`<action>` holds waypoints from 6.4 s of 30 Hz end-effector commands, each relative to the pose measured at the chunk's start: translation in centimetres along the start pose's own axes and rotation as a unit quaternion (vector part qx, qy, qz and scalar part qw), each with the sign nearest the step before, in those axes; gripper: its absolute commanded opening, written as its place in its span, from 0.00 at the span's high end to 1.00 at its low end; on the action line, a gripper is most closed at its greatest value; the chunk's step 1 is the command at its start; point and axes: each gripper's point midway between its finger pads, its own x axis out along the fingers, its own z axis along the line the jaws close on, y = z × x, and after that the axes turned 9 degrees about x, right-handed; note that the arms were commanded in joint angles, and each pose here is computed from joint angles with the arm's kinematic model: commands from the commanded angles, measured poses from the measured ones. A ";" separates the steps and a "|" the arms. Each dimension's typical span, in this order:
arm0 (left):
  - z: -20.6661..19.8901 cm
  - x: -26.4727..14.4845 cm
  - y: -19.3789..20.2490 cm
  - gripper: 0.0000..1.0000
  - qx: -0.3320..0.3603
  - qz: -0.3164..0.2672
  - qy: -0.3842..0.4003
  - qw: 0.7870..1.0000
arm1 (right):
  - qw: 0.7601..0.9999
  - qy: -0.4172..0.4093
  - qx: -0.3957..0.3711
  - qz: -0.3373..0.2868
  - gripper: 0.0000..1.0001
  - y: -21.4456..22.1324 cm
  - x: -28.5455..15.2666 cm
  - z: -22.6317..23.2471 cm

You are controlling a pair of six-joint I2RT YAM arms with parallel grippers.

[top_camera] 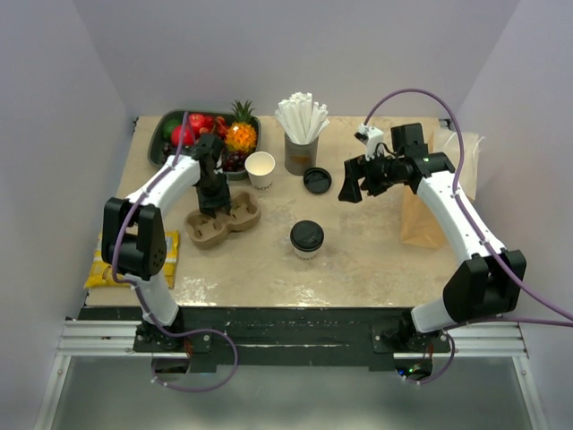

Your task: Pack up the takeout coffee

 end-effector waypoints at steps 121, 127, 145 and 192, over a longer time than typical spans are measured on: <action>-4.1 -5.1 -4.4 0.31 0.635 -0.139 0.158 0.743 | 0.999 -0.017 0.014 -0.041 0.09 -0.4 -1.2 0.3; -5.3 -3.7 -3.8 0.33 0.628 -0.140 0.153 0.750 | 0.999 -0.015 0.017 -0.042 0.09 0.1 -1.6 0.3; -3.9 -0.6 -1.6 0.36 0.634 -0.087 0.149 0.753 | 0.999 -0.017 0.022 -0.041 0.09 0.2 -1.4 0.1; -4.0 0.7 -0.8 0.41 0.614 -0.065 0.150 0.772 | 0.999 -0.015 0.027 -0.039 0.09 0.0 -1.2 -0.4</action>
